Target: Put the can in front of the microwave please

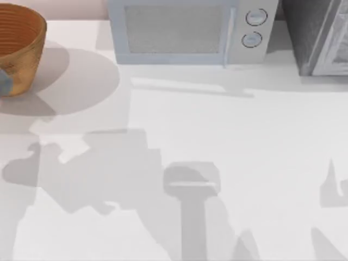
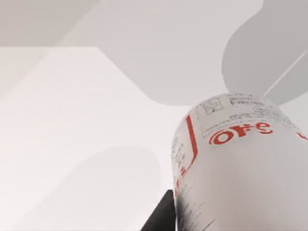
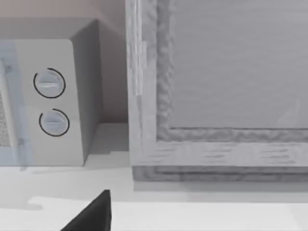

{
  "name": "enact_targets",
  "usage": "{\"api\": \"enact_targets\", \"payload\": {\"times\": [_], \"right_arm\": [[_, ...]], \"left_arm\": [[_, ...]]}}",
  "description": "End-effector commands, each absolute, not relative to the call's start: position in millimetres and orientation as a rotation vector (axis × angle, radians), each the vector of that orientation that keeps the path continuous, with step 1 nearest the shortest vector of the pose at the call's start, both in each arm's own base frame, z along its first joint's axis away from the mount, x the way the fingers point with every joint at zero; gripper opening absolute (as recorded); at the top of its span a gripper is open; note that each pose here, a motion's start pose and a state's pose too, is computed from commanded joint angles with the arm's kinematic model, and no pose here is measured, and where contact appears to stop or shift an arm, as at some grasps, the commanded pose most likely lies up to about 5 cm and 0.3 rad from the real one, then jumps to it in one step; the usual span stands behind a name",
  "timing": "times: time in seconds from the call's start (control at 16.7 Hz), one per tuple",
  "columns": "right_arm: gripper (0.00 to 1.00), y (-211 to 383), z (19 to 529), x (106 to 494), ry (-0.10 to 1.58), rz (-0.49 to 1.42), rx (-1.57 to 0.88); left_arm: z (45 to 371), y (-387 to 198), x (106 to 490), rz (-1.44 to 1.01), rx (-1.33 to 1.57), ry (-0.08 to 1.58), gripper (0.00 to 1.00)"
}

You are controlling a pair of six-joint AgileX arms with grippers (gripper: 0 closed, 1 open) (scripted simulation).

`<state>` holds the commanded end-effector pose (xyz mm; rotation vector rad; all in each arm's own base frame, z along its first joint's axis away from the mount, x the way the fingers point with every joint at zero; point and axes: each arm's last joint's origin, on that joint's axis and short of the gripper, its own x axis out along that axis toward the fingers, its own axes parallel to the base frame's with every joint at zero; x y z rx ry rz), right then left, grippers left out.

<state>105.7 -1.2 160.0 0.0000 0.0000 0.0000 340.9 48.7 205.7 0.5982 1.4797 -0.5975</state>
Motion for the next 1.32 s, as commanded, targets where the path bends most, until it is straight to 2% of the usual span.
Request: {"api": "enact_targets", "payload": {"times": [0.3,0.6,1.02,1.32], "right_arm": [[1.00,-1.2,160.0,105.7,0.000,0.000,0.000],[1.00,-1.2,160.0,105.7,0.000,0.000,0.000],[1.00,-1.2,160.0,105.7,0.000,0.000,0.000],[1.00,-1.2,160.0,105.7,0.000,0.000,0.000]], "left_arm": [[219.8,-14.6,388.7,-0.478,0.471,1.512,0.00],[210.4,-108.8,423.6,-0.261,0.256,1.598,0.00],[205.4,-226.9,421.4,-0.032,0.042,1.586,0.00],[207.5,-246.6,415.7,-0.015,0.016,1.572,0.00]]}}
